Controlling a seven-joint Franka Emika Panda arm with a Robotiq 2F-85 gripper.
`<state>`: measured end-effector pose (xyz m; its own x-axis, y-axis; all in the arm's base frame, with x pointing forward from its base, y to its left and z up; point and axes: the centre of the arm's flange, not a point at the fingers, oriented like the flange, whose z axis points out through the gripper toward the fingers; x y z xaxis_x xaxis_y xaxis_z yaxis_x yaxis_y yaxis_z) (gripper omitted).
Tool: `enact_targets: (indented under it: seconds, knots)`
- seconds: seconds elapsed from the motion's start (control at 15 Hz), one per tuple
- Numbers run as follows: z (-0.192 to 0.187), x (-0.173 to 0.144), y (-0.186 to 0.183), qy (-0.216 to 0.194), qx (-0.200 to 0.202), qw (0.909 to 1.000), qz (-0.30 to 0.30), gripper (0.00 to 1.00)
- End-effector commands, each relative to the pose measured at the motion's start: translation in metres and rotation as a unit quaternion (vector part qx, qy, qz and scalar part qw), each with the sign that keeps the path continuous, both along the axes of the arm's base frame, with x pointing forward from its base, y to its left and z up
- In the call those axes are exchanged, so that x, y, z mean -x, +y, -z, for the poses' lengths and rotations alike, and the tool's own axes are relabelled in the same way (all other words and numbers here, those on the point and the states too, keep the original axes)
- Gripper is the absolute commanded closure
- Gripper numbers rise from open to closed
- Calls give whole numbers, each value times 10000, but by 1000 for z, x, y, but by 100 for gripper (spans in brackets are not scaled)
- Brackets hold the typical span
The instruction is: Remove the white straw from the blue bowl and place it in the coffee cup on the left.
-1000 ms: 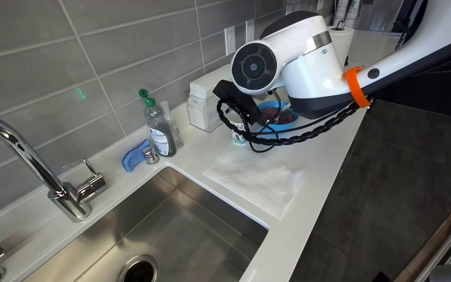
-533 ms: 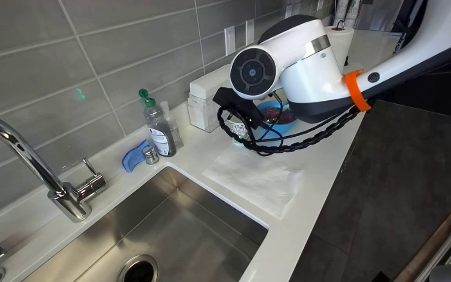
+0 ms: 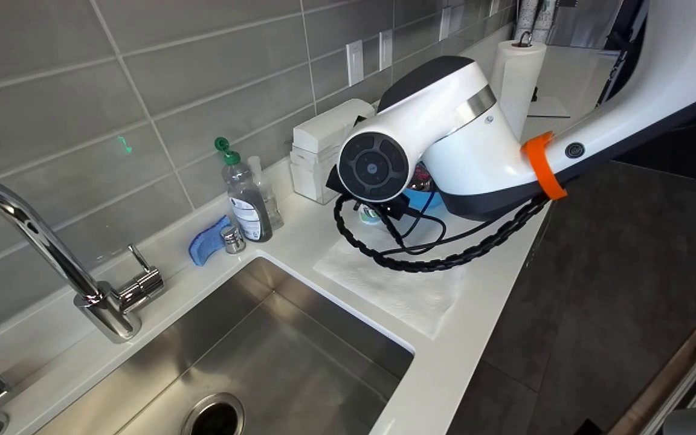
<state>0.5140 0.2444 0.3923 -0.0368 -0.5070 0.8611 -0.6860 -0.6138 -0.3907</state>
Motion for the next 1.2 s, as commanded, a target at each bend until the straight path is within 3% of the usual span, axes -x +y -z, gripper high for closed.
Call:
enact_targets:
  seconds: [0.0,0.8,1.13]
  knots:
    - [20,-1,5,-164,375,9991,83,98]
    - [48,-28,3,-573,576,9965,177,98]
    - [62,-31,1,-474,768,9957,231,98]
